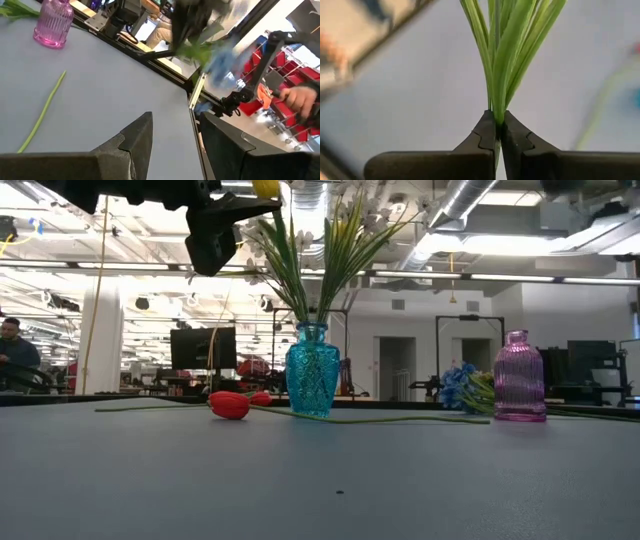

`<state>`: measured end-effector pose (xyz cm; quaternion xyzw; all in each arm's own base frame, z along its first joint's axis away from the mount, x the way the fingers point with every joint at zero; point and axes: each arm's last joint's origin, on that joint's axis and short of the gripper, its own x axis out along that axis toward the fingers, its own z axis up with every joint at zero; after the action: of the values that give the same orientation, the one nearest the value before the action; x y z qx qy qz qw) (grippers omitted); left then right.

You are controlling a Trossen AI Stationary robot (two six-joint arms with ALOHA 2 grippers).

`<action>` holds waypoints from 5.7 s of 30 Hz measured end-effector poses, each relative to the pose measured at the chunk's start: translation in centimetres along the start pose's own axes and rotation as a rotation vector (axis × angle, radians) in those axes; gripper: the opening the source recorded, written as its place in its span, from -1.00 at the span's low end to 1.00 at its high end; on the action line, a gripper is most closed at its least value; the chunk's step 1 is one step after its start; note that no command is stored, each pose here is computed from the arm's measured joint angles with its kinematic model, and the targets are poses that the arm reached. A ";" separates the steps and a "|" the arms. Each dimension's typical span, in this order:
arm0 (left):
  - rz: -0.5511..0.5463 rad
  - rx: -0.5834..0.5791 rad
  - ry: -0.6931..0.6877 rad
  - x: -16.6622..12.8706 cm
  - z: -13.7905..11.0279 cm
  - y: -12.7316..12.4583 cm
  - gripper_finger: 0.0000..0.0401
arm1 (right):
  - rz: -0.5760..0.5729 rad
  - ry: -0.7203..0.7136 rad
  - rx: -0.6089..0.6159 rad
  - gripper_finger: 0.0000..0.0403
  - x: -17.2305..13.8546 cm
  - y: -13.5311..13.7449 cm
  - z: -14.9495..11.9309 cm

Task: Sort flowers into vase by color
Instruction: Put the bottom blue flowers into the violet vase, then put the top red flower into the violet vase

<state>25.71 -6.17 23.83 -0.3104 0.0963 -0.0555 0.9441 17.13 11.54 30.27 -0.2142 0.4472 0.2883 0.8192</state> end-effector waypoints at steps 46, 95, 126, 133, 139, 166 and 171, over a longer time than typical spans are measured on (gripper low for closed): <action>0.032 -0.041 0.039 0.0 -0.3 0.4 -0.24 | -1.215 -0.652 0.670 -0.83 -3.1 -3.2 -14.3; 0.289 -0.037 0.441 -1.3 -3.7 3.0 -0.24 | -0.475 -0.645 1.240 0.21 -5.7 -0.6 -15.3; 1.025 -0.064 0.514 -10.6 3.5 18.8 -0.24 | -0.174 -0.609 1.239 0.02 -7.2 -2.1 -10.3; 1.055 -0.085 0.604 -9.9 2.3 21.6 -0.24 | -0.117 -0.662 1.191 0.02 -7.2 -2.0 -9.2; 1.065 -0.094 0.647 -9.3 1.6 22.7 -0.26 | -0.054 -0.662 1.184 0.02 -6.9 -1.6 -8.5; 1.177 -0.033 0.160 -16.7 5.6 12.3 -1.00 | 0.152 -1.278 0.857 -0.13 -10.9 -1.5 -3.2; 1.103 -0.039 -0.089 -18.7 6.3 9.5 -1.00 | 0.118 -1.458 0.693 -0.14 -12.3 -1.4 -2.1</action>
<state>9.29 8.18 25.86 -0.2334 0.2056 0.4624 0.8304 11.41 5.77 39.85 0.3178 -0.1247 0.2432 0.9079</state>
